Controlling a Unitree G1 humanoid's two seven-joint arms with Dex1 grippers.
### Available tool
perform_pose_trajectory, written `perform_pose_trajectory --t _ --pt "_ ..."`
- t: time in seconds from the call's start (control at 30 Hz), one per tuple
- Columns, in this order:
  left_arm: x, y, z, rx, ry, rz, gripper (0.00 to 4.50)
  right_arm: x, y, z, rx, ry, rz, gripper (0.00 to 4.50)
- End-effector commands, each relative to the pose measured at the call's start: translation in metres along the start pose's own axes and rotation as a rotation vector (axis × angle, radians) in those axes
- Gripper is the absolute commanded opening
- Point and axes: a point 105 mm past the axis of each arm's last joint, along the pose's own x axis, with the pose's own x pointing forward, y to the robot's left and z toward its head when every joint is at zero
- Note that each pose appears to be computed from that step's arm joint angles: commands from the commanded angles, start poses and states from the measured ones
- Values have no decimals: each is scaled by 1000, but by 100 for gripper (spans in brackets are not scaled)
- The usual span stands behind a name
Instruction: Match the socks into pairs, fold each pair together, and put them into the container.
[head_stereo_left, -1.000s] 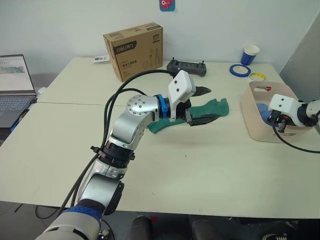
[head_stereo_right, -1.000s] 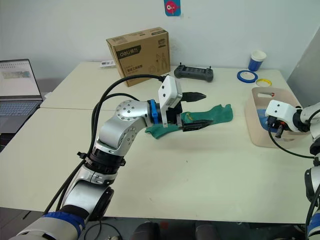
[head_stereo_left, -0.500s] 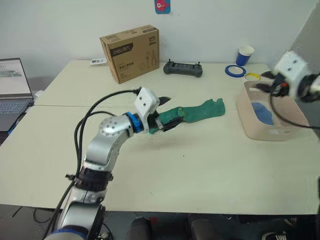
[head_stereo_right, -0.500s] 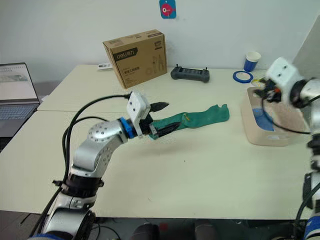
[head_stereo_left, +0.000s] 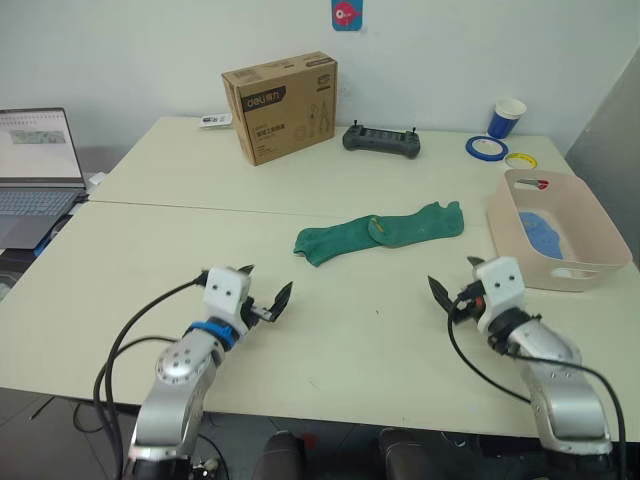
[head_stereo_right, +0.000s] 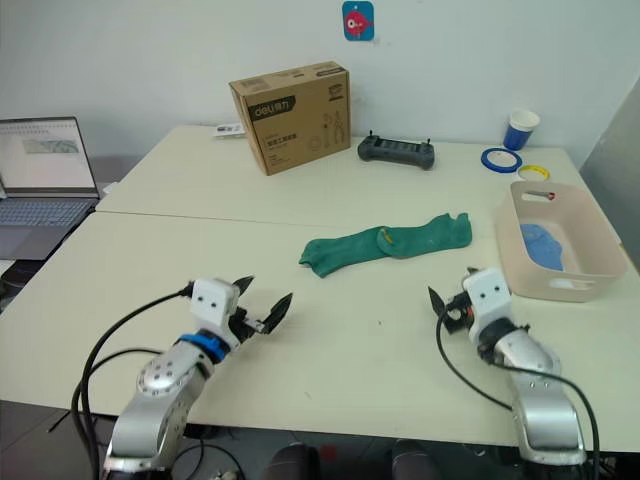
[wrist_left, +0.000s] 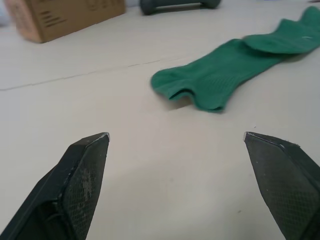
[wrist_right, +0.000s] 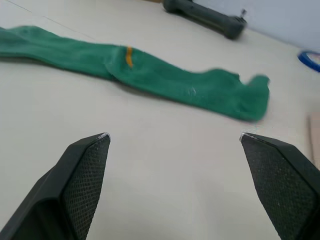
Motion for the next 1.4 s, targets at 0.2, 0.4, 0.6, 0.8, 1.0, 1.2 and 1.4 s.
perform_pose_trajectory --t 0.2,0.4,0.6,0.8,1.0,1.2,1.4 --pt "1 7 6 -42 -34 60 450 9 33 17 -10 -101 2 447" --pt "-9 17 15 -14 -21 59 450 12 37 11 -34 -77 37 447" --pt "-12 36 21 -10 -37 104 450 25 35 23 -33 -110 68 447" --pt "-7 31 11 -24 -26 75 450 28 19 26 -53 -117 51 447" --pt "4 35 17 -12 -38 34 450 20 0 17 -73 -102 23 447" --pt "15 24 22 -11 -36 -59 450 11 -15 24 -104 -107 77 447" --pt "34 32 35 -67 -60 -41 450 13 -26 37 -117 -132 66 447"
